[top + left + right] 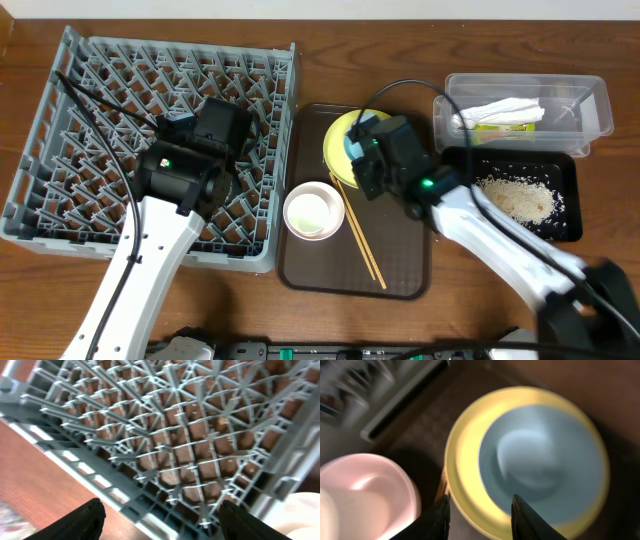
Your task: Sort waste into correct bins and load items into the dishwasher
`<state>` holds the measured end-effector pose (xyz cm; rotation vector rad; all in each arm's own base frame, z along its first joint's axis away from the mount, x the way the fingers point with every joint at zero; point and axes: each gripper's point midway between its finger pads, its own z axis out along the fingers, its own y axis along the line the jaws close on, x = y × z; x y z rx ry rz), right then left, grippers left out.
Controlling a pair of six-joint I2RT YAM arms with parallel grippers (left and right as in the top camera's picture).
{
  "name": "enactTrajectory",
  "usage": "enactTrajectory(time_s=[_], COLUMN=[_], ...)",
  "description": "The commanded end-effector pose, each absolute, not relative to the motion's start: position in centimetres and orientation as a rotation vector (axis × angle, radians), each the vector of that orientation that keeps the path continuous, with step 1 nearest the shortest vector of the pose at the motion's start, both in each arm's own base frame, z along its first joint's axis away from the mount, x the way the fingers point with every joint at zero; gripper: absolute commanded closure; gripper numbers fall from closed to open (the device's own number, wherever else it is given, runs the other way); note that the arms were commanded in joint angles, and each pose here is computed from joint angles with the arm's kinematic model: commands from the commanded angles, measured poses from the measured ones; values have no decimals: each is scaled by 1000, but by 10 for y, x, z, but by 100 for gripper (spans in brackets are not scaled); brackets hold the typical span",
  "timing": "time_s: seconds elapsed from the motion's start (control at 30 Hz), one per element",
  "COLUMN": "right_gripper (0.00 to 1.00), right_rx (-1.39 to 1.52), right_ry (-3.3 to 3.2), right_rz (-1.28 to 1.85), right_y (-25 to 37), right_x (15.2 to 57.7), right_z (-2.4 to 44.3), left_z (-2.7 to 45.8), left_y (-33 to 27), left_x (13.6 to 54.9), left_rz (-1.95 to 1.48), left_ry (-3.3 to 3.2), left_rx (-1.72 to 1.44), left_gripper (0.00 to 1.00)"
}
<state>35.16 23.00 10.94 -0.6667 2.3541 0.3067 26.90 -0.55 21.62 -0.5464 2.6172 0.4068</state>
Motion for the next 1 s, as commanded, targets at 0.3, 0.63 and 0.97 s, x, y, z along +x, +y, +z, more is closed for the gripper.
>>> enactTrajectory(time_s=[0.3, 0.63, 0.97], right_gripper=[57, 58, 63], right_rx=[-537, -644, -633], right_ry=[2426, 2459, 2636], right_rz=[654, 810, 739], right_y=[224, 271, 286], right_x=[311, 277, 267], right_z=[158, 150, 91], left_z=[211, 211, 211], left_y=[-47, -49, -50], left_x=[278, 278, 277], left_rz=[83, 73, 68], left_ry=[2700, 2707, 2713], left_rx=[-471, -461, -460], left_gripper=[24, 24, 24])
